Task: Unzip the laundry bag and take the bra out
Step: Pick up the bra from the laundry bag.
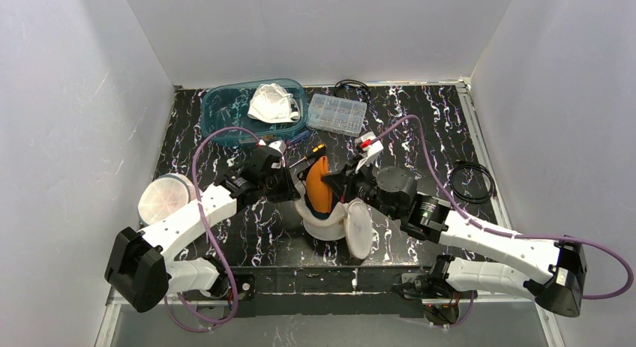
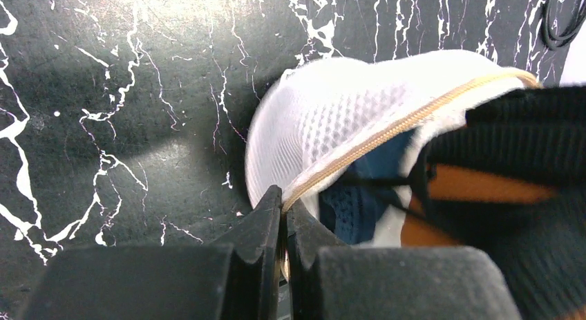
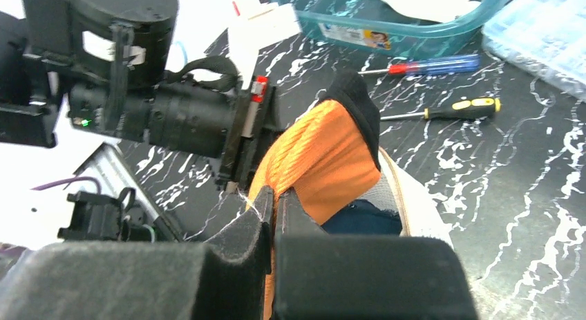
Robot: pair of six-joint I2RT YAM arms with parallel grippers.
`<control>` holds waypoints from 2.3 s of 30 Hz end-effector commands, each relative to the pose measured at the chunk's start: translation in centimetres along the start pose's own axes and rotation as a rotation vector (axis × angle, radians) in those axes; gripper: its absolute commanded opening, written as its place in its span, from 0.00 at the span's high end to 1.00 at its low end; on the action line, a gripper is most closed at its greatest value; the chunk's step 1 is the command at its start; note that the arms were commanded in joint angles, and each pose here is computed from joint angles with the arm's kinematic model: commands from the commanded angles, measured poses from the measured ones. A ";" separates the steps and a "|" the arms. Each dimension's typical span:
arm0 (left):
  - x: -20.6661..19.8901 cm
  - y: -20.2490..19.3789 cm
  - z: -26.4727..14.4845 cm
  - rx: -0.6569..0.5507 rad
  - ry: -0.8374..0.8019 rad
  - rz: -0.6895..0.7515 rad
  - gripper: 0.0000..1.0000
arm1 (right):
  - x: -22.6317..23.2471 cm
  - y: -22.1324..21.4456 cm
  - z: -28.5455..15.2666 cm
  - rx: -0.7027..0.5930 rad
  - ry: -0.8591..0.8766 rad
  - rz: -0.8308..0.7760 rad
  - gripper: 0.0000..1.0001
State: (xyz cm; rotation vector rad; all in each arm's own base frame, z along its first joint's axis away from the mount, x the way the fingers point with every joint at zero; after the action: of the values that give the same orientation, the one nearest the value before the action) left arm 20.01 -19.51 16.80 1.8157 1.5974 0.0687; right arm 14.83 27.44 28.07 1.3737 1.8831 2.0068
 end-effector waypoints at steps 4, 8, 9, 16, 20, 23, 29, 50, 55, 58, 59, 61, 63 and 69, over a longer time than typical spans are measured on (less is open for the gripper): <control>-0.3 0.3 -1.9 -0.035 -0.021 0.016 1.00 | -1.2 0.7 0.3 -0.062 -0.093 -0.039 0.99; 0.3 -0.4 -1.4 -0.010 0.004 0.011 1.00 | -1.2 0.7 0.3 -0.051 -0.090 -0.047 0.99; 0.4 -0.5 -1.4 -0.006 0.012 0.010 1.00 | -1.1 0.8 0.2 -0.044 -0.095 -0.057 0.99; 0.9 -0.4 -3.2 -0.018 0.070 0.008 0.73 | -1.6 1.2 -0.9 0.051 -0.143 -0.198 0.99; 0.5 0.3 -5.4 -0.037 0.065 0.008 0.40 | -1.8 1.5 -1.7 0.090 -0.148 -0.279 0.99; -0.1 1.1 -7.2 -0.058 0.059 0.005 0.30 | -1.3 2.3 -2.2 0.096 -0.124 -0.327 0.99; -1.8 3.8 -11.4 -0.156 0.015 0.017 0.22 | 0.5 5.0 -3.0 0.066 -0.059 -0.400 0.99; -11.5 12.2 -17.7 -0.126 -0.546 -0.247 0.02 | 2.6 9.1 -4.6 0.097 0.041 -0.724 0.99; -11.7 12.7 -15.4 -0.011 -0.513 -0.299 0.01 | 2.1 9.2 -4.2 0.128 0.010 -0.801 0.99; -11.5 12.9 -14.2 0.011 -0.487 -0.305 0.02 | 2.3 9.3 -3.9 0.136 0.007 -0.833 0.99; -11.5 12.9 -14.0 0.021 -0.485 -0.303 0.02 | 2.4 9.4 -3.9 0.133 0.008 -0.838 0.99; -11.6 12.7 -13.4 0.040 -0.480 -0.293 0.02 | 2.6 9.5 -3.7 0.131 0.012 -0.848 0.99; -11.4 12.2 -12.5 0.065 -0.466 -0.293 0.03 | 2.8 9.4 -3.5 0.134 0.018 -0.857 0.99; -11.8 11.4 -10.7 0.117 -0.482 -0.300 0.26 | 3.3 8.9 -2.8 0.147 0.036 -0.875 0.99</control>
State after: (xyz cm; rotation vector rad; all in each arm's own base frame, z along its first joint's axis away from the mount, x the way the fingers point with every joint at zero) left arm 22.61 -24.06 35.83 1.4745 1.5601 -0.4946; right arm 15.50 24.59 35.33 0.4044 2.2061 1.4036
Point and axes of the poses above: each gripper's point midway between its finger pads, its own z axis out along the fingers, its own x axis along the line the jaws close on, y = z × x, the point moved 6 cm from there along -z, back along the fingers, and after that the axes turned 10 degrees about z, right-handed, at the moved point
